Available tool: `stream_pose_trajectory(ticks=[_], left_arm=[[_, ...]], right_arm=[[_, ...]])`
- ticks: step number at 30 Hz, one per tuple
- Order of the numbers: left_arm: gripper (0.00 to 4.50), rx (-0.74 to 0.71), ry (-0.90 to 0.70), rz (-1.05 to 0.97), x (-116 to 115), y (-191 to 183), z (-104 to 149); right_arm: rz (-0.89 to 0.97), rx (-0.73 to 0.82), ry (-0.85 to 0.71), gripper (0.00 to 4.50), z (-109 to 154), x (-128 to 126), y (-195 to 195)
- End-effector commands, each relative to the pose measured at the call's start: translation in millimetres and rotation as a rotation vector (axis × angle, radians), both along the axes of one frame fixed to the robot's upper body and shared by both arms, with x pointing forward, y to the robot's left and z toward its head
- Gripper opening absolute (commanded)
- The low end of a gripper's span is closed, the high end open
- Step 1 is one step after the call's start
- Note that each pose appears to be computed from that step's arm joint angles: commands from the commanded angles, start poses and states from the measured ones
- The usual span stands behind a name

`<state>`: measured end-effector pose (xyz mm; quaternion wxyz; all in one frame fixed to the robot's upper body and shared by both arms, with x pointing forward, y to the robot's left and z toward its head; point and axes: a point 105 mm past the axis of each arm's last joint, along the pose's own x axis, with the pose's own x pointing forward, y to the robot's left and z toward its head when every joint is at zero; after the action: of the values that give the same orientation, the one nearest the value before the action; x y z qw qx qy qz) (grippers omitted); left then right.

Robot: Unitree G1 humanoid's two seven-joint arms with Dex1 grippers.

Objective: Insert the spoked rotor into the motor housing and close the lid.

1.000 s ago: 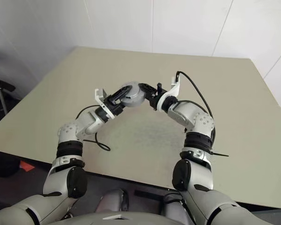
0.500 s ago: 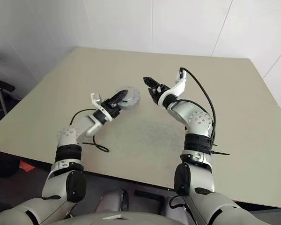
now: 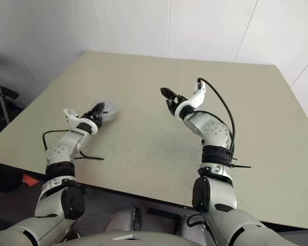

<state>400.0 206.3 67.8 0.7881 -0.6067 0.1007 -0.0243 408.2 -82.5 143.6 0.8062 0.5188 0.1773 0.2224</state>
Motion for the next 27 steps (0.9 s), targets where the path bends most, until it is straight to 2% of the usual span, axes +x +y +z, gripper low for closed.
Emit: stream_pose_trajectory(ticks=[1,5,9,10,12,15,16,20,23,25,27], left_arm=[[2.12,0.022,-0.034,0.051,8.9,8.5,16.4],[2.12,0.046,0.014,0.085,7.4,15.1,5.1],[2.12,0.109,0.008,0.099,6.5,22.1,5.0],[2.84,0.132,0.003,0.111,6.4,25.7,6.0],[3.28,0.17,0.014,0.178,7.0,40.5,7.1],[4.28,0.166,0.018,0.316,7.4,71.5,11.8],[4.45,0.16,0.011,0.351,6.9,81.0,14.6],[4.45,0.19,-0.062,0.449,5.9,116.6,40.4],[4.45,0.26,-0.131,0.451,7.2,127.7,63.3],[4.45,0.328,-0.18,0.416,9.7,125.0,77.3],[4.45,0.427,-0.31,0.305,13.1,104.5,100.9]], right_arm=[[-0.002,0.008,-0.043,3.48,11.6,5.0,0.3],[0.001,0.005,-0.038,3.48,7.2,5.4,0.1],[-0.006,-0.013,-0.02,3.48,0.2,6.6,-2.4],[-0.005,-0.016,-0.018,3.5,-1.0,6.5,-2.6],[-0.001,-0.018,-0.015,3.5,-2.2,6.1,-2.4],[0.005,-0.022,-0.011,3.5,-3.8,6.4,-2.0],[0.008,-0.023,-0.008,3.5,-4.5,6.3,-1.6],[0.039,-0.049,-0.02,3.5,-5.7,4.9,0.7],[0.07,-0.173,-0.144,3.5,-2.2,1.3,1.2],[0.067,-0.281,-0.311,3.5,6.5,-1.1,-1.5],[0.086,-0.41,-0.51,3.5,15.5,-7.0,-6.5]])
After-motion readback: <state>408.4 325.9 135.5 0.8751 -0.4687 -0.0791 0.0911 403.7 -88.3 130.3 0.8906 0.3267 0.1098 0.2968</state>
